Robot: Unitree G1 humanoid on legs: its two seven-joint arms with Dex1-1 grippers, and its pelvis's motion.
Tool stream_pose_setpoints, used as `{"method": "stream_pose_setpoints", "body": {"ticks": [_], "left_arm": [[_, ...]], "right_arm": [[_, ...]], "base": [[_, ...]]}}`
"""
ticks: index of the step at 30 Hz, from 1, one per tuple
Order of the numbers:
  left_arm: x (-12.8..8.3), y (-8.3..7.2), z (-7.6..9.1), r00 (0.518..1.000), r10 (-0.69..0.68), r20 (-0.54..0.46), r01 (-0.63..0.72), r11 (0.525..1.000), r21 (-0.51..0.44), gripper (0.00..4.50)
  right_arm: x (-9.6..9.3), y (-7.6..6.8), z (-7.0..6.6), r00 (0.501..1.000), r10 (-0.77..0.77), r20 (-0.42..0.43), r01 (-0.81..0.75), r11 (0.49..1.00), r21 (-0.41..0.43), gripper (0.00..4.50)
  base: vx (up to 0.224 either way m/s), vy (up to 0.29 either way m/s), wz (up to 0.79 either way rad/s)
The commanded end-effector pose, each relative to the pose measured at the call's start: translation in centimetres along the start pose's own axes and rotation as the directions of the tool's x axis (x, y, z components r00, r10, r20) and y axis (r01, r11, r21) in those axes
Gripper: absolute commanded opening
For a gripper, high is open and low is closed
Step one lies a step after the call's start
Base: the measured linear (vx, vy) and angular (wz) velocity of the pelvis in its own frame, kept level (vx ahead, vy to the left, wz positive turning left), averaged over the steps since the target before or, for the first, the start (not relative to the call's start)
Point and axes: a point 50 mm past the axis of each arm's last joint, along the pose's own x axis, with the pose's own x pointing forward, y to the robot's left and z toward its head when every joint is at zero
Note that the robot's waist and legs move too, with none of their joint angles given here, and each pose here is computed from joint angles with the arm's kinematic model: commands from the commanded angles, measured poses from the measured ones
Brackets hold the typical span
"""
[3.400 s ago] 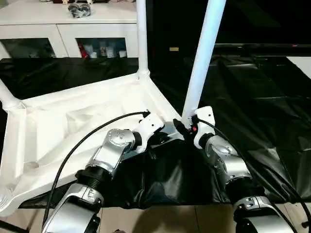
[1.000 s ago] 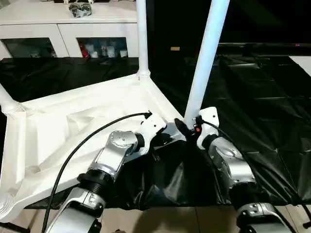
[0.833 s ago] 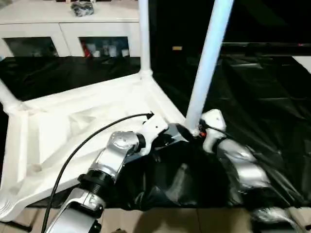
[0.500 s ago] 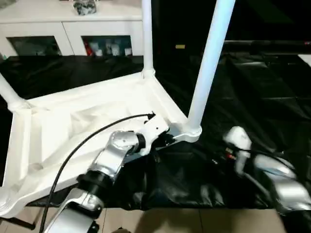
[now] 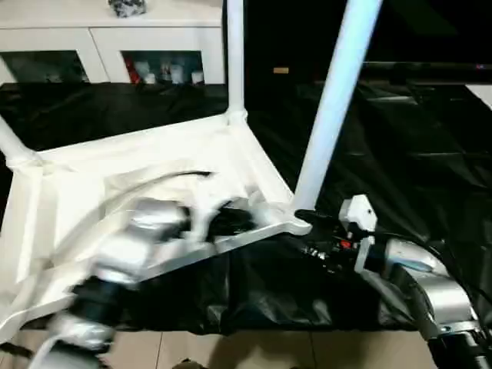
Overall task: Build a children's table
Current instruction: Rotate leg to tighten
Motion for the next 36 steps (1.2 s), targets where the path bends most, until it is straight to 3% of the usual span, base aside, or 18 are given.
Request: {"method": "stream_pose_setpoints", "body": {"ticks": [1,5,8,18,20,22,26,27,32,35,36], "left_arm": [[-1.3,-0.3,-0.2,1.000,-0.019,-0.011,0.019,1.000,-0.024,1.24],[-2.9,-0.9,-0.7,0.999,-0.036,-0.039,0.033,0.998,-0.059,1.59],[-4.0,-2.2,-1.0,0.995,-0.078,-0.069,0.070,0.991,-0.110,1.85],[-3.9,-2.4,-1.5,0.987,-0.065,-0.144,0.048,0.992,-0.117,2.60],[-3.9,-2.5,-1.6,0.986,-0.061,-0.156,0.043,0.992,-0.116,2.72],[-3.6,-2.8,-2.3,0.978,-0.056,-0.201,0.034,0.993,-0.110,2.85],[-3.4,-3.1,-2.8,0.970,-0.062,-0.236,0.037,0.993,-0.109,3.22],[-3.4,-3.0,-3.2,0.962,-0.043,-0.269,0.019,0.996,-0.091,3.28],[-3.3,-2.1,-3.2,0.961,0.025,-0.277,-0.041,0.998,-0.050,3.70],[-3.5,-1.8,-3.0,0.961,0.047,-0.274,-0.056,0.998,-0.026,3.80],[-3.5,-1.8,-2.9,0.961,0.049,-0.271,-0.058,0.998,-0.022,4.03]], "right_arm": [[1.0,0.2,0.5,1.000,0.003,0.006,-0.003,1.000,-0.006,3.56],[2.6,0.3,0.6,0.998,-0.052,0.039,0.051,0.999,0.019,3.56],[5.4,-0.4,0.5,0.971,-0.234,0.047,0.230,0.970,0.077,3.56],[12.1,1.1,1.7,0.926,-0.370,0.076,0.355,0.921,0.159,3.56],[12.3,1.0,1.7,0.919,-0.386,0.076,0.372,0.916,0.152,3.56],[12.2,-0.1,1.7,0.869,-0.491,0.060,0.477,0.864,0.164,3.56],[11.8,-1.1,1.4,0.820,-0.571,0.040,0.557,0.812,0.175,3.56],[11.2,-2.1,1.3,0.772,-0.635,0.026,0.621,0.763,0.180,3.56],[9.8,-4.0,1.4,0.684,-0.729,0.025,0.711,0.673,0.202,3.56],[8.3,-5.6,1.3,0.597,-0.802,0.013,0.785,0.588,0.197,3.56],[7.9,-6.1,1.2,0.572,-0.820,0.005,0.803,0.560,0.204,3.56]], "base": [[0.000,0.000,0.00],[0.000,0.000,0.00],[0.000,0.000,0.00],[0.000,0.000,0.00],[0.000,0.000,0.00],[0.000,0.000,0.00],[0.000,0.000,0.00],[0.000,0.000,0.00],[0.000,0.000,0.00],[0.000,0.000,0.00],[0.000,0.000,0.00]]}}
